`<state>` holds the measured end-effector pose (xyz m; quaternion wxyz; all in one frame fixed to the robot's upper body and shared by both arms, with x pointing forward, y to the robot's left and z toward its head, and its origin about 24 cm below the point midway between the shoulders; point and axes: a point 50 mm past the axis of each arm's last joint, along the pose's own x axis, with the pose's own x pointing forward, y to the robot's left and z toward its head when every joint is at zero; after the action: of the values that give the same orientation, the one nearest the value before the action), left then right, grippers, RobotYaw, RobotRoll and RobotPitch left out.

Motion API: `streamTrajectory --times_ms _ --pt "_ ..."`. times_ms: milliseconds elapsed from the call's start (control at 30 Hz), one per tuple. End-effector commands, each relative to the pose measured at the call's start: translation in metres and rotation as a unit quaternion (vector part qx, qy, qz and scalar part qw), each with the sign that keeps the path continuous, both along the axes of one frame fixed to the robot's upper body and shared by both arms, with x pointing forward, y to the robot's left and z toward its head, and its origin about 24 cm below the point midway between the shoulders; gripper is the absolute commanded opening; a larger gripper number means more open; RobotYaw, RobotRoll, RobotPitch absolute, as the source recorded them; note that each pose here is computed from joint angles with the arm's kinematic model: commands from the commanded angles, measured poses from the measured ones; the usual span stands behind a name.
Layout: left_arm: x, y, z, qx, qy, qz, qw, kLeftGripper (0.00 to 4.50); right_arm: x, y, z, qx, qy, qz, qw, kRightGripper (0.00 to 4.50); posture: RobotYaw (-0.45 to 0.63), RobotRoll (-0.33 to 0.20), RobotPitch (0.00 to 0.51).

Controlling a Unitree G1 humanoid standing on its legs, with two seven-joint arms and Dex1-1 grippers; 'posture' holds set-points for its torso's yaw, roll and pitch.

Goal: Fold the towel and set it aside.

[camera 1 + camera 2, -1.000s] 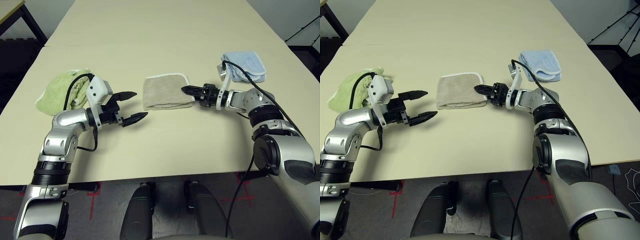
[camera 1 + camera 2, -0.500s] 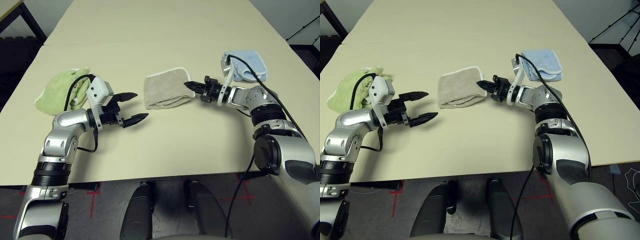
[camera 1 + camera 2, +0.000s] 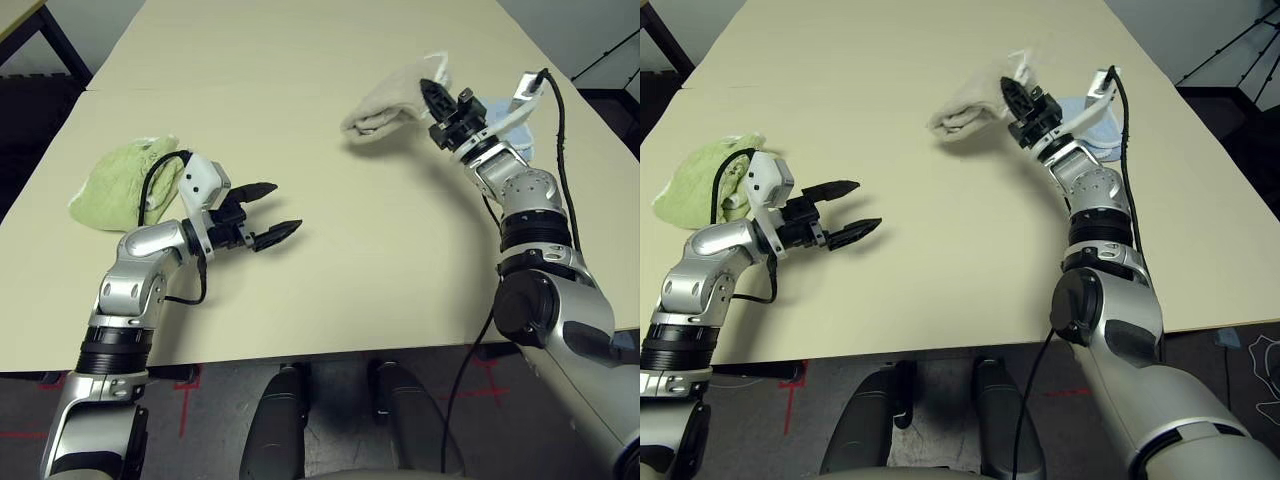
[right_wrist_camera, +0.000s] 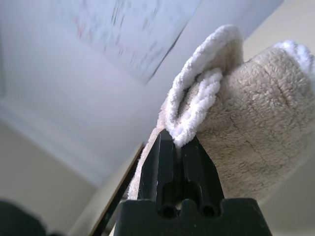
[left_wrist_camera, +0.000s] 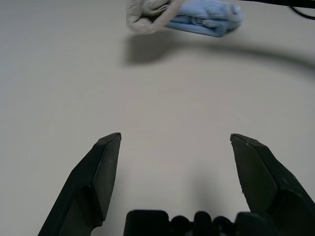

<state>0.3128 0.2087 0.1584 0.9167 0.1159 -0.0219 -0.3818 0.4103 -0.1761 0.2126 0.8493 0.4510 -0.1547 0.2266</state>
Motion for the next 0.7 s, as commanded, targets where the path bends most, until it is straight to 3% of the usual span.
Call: streamTrajectory --times_ms 33,267,700 --pt "0.003 0.003 -0.002 -0.014 -0.001 0.035 0.999 4.5 0.004 -0.005 -0.003 0.01 0.006 -0.052 0.999 0.03 0.0 0.0 0.186" --pt "0.008 0.01 0.008 -0.05 -0.042 0.109 0.992 4.5 0.008 -0.01 0.01 0.011 -0.006 -0.08 0.997 0.03 0.01 0.0 0.228" --pt "0.01 0.016 0.032 -0.064 -0.079 0.132 0.986 4.5 0.009 -0.032 0.033 0.012 -0.023 -0.121 0.992 0.03 -0.01 0.0 0.318"
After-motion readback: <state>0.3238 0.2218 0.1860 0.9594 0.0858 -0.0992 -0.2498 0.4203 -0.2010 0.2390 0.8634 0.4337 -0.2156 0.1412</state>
